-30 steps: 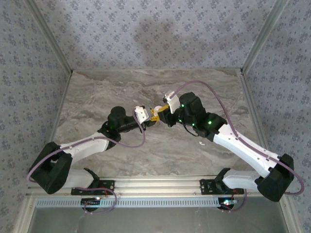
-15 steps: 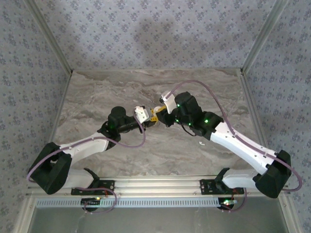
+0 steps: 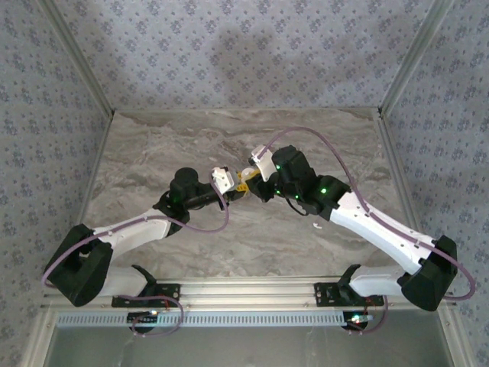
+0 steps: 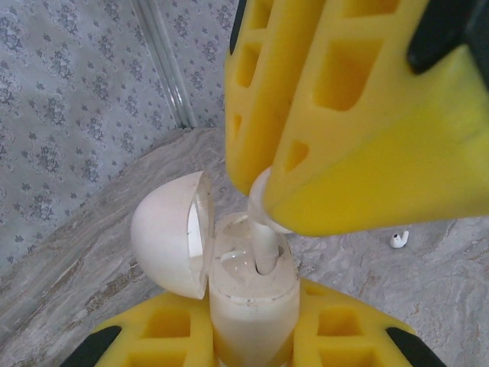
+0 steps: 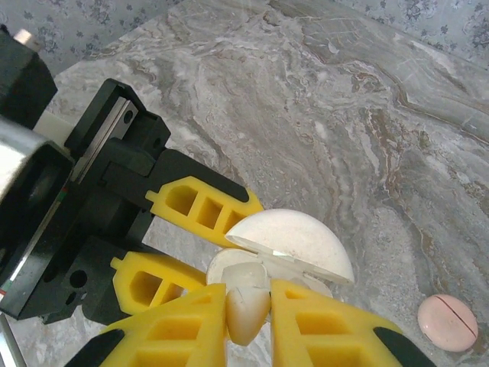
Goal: Insert wireless bluetooth earbuds into charging case
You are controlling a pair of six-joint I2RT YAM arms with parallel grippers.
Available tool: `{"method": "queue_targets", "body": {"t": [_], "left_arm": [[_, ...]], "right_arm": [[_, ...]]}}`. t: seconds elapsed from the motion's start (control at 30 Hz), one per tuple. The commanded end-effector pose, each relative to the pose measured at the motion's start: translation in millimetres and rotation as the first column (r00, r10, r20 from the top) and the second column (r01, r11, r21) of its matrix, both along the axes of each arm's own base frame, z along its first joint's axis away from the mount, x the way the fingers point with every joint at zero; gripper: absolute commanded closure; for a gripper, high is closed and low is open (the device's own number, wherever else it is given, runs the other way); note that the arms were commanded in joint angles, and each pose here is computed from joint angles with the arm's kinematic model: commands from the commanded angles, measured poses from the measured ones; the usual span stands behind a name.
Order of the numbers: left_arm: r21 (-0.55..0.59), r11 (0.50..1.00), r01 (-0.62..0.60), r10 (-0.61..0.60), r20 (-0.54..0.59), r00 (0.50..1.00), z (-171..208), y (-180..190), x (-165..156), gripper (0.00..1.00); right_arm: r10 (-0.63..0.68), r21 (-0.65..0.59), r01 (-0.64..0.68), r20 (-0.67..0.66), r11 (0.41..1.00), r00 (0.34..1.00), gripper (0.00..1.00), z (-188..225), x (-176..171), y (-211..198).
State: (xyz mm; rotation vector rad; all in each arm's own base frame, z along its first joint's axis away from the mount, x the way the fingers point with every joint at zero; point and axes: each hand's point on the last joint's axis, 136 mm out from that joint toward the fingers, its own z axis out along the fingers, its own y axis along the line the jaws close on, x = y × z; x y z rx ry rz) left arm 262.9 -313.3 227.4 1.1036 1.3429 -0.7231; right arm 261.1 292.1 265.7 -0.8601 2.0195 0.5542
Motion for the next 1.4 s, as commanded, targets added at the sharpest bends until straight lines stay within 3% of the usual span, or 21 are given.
{"method": "queue_targets", "body": {"t": [0.0,0.6,1.37], "left_arm": [[-0.089,0.996,0.026,-0.014,0.130,0.991,50,-2,-4,0.84],[-0.192,0.981,-0.010,0.021,0.053,0.998,54,-2,3,0.84],[-0.251,0.967,-0.038,0.035,-0.014,0.999,48,-8,16,0.84]], "right_arm": [[-0.001,-0.041,0.001,-0.005,0.999,1.000,0.81,-2,0,-3],[-0.173,0.010,0.177,-0.161,0.984,0.972,0.80,-24,25,-6],[-0.150,0.174,0.189,-0.219,0.966,0.964,0.63,0,41,-1]]}}
